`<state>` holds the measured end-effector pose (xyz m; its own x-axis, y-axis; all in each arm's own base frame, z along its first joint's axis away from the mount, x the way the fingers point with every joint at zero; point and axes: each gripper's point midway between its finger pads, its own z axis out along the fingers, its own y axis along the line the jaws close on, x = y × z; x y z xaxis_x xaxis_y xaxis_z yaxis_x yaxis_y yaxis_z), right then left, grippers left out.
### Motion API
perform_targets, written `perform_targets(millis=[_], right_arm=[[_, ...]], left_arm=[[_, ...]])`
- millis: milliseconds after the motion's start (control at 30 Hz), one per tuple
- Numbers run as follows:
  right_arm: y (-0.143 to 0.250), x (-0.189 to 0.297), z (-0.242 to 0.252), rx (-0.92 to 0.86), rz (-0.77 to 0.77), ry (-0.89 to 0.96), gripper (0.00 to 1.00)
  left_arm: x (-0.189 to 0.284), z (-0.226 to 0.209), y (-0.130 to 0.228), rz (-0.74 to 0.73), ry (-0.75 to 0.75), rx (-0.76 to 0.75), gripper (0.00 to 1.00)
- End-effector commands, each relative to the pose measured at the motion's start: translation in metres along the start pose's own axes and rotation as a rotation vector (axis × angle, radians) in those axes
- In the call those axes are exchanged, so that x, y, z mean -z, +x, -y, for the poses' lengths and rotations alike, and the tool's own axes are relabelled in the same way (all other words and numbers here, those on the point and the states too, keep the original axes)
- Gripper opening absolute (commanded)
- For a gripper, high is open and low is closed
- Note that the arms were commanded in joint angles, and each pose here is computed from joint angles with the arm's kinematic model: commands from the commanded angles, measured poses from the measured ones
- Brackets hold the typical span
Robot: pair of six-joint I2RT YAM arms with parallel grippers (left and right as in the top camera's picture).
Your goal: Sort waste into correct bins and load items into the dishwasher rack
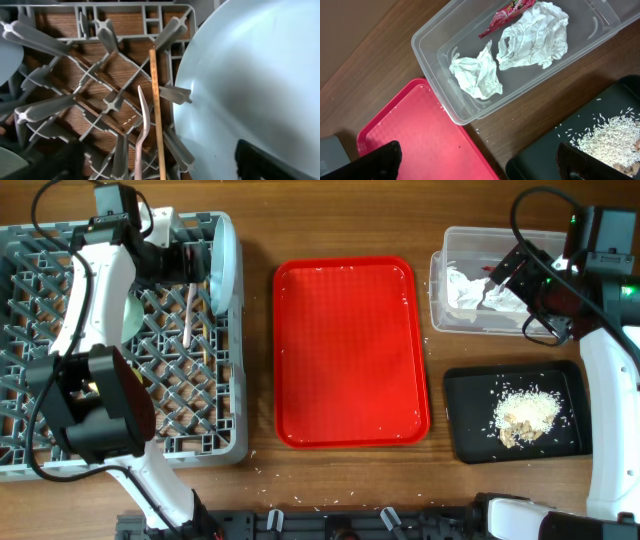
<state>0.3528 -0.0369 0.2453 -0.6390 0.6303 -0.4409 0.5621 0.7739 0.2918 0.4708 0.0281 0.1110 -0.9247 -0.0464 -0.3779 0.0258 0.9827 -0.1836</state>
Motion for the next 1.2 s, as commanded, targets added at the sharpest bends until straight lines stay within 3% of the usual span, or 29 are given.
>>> perform_targets(millis=[0, 233, 433, 633, 767, 867, 967, 1167], right_arm=[[-0.006, 0.002, 0.000, -0.008, 0.020, 0.007, 1.00], [-0.006, 0.002, 0.000, -0.008, 0.019, 0.007, 1.00], [-0.006, 0.002, 0.000, -0.008, 0.020, 0.007, 1.00], [-0.006, 0.002, 0.000, -0.008, 0.020, 0.007, 1.00], [-0.006, 0.002, 0.000, -0.008, 0.020, 0.007, 1.00], [-0.006, 0.002, 0.000, -0.008, 0.020, 0.007, 1.00], [-0.006, 0.002, 0.000, -0.008, 0.019, 0.007, 1.00], [-0.006, 0.002, 0.000, -0.008, 0.019, 0.007, 1.00]], left_arm=[[0.015, 0.004, -0.006, 0.036, 0.013, 0.108, 1.00], [0.138, 0.033, -0.014, 0.245, 0.027, 0.192, 1.00], [0.224, 0.059, 0.041, 0.275, 0.033, 0.224, 1.00], [0.246, 0.071, 0.081, 0.271, 0.053, 0.281, 1.00], [0.234, 0.092, 0.115, 0.297, 0.180, 0.248, 1.00], [0.215, 0.100, 0.153, 0.351, 0.239, 0.217, 1.00], [0.226, 0.111, 0.182, 0.434, 0.279, 0.174, 1.00], [0.251, 0.119, 0.203, 0.527, 0.284, 0.136, 1.00]])
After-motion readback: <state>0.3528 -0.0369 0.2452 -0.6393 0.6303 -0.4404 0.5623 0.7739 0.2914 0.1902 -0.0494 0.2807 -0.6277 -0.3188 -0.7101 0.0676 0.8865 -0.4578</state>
